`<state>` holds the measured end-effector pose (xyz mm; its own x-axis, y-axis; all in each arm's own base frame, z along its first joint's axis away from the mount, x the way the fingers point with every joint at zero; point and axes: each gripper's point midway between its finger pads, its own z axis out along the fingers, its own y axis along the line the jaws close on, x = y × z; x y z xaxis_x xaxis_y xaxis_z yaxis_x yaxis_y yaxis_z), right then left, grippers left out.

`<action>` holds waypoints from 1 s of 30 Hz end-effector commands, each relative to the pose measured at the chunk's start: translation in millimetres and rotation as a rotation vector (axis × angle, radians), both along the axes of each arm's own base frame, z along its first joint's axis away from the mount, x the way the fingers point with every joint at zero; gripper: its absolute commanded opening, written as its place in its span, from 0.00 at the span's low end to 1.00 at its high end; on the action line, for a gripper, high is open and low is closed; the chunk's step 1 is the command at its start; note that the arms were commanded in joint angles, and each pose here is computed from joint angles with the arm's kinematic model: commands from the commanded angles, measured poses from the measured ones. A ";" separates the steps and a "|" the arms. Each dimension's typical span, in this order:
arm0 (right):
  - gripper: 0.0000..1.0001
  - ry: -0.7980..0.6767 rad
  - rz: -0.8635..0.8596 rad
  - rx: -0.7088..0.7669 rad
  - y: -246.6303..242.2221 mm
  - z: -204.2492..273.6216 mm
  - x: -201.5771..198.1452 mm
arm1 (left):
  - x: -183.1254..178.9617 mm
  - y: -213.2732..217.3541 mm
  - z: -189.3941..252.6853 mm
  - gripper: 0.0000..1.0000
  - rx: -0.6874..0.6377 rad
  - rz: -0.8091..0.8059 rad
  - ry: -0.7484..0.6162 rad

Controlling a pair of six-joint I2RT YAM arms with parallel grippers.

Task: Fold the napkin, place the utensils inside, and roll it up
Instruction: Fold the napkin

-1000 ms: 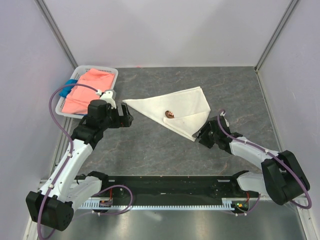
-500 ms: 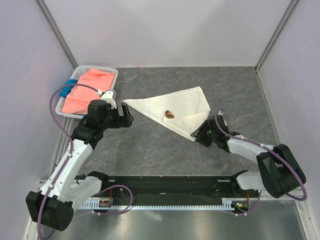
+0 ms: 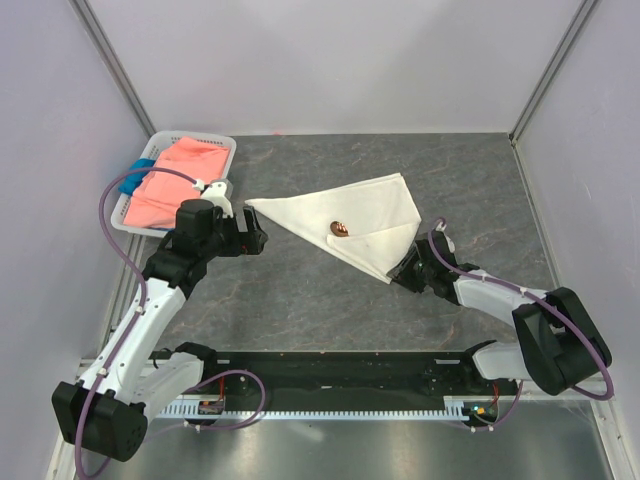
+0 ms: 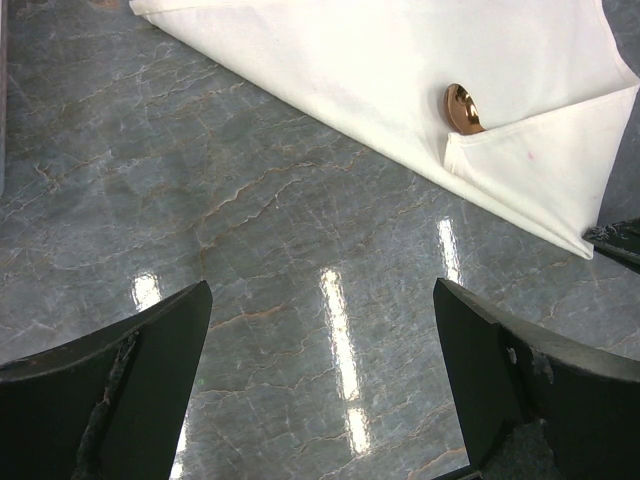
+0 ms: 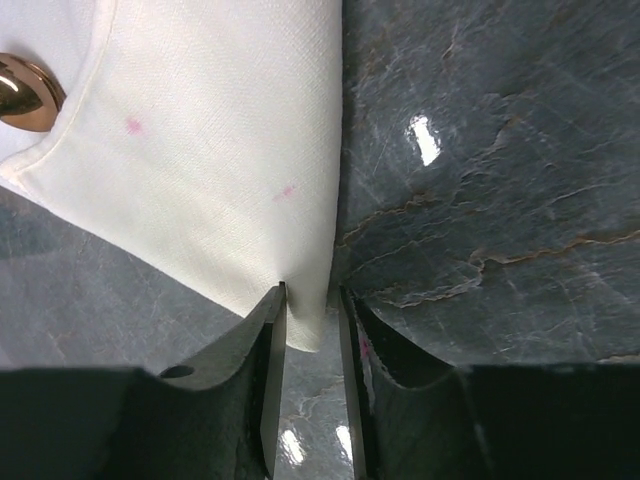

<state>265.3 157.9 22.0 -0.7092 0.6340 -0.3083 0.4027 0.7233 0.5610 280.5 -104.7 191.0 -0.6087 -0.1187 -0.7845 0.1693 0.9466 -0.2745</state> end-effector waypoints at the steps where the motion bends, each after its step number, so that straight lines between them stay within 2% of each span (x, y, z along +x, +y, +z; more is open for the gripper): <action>1: 0.33 0.029 -0.030 -0.114 -21.7 -16.5 -3.8 | 4.6 -5.2 3.8 1.00 -0.024 -0.009 -0.022; 8: 0.18 0.021 -0.007 -0.140 -20.2 -17.4 3.6 | 4.7 -5.3 3.4 1.00 -0.026 -0.010 -0.020; 12: 0.00 0.029 0.005 -0.160 -21.3 -20.1 5.5 | 4.3 -6.0 3.9 1.00 -0.028 -0.012 -0.021; 16: 0.00 0.049 0.015 -0.220 -29.7 -20.9 2.6 | 2.7 -9.5 4.0 1.00 -0.047 -0.024 -0.015; 19: 0.00 0.085 -0.008 -0.320 -50.0 -20.6 -5.1 | 0.3 -20.3 6.4 1.00 -0.107 -0.049 -0.003; 25: 0.00 0.113 -0.077 -0.502 -93.6 -3.4 -25.9 | -7.4 -37.5 -11.0 1.00 -0.311 0.015 0.075; 30: 0.00 0.148 -0.117 -0.566 -119.5 3.8 -48.8 | -10.7 -45.6 -31.8 0.99 -0.461 0.118 0.088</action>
<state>245.5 78.7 24.5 -0.6962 0.5195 -0.4955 0.4903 0.8482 0.2004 264.9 -134.3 151.3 -0.6811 -0.3375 -0.6498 0.0857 0.8446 -0.5285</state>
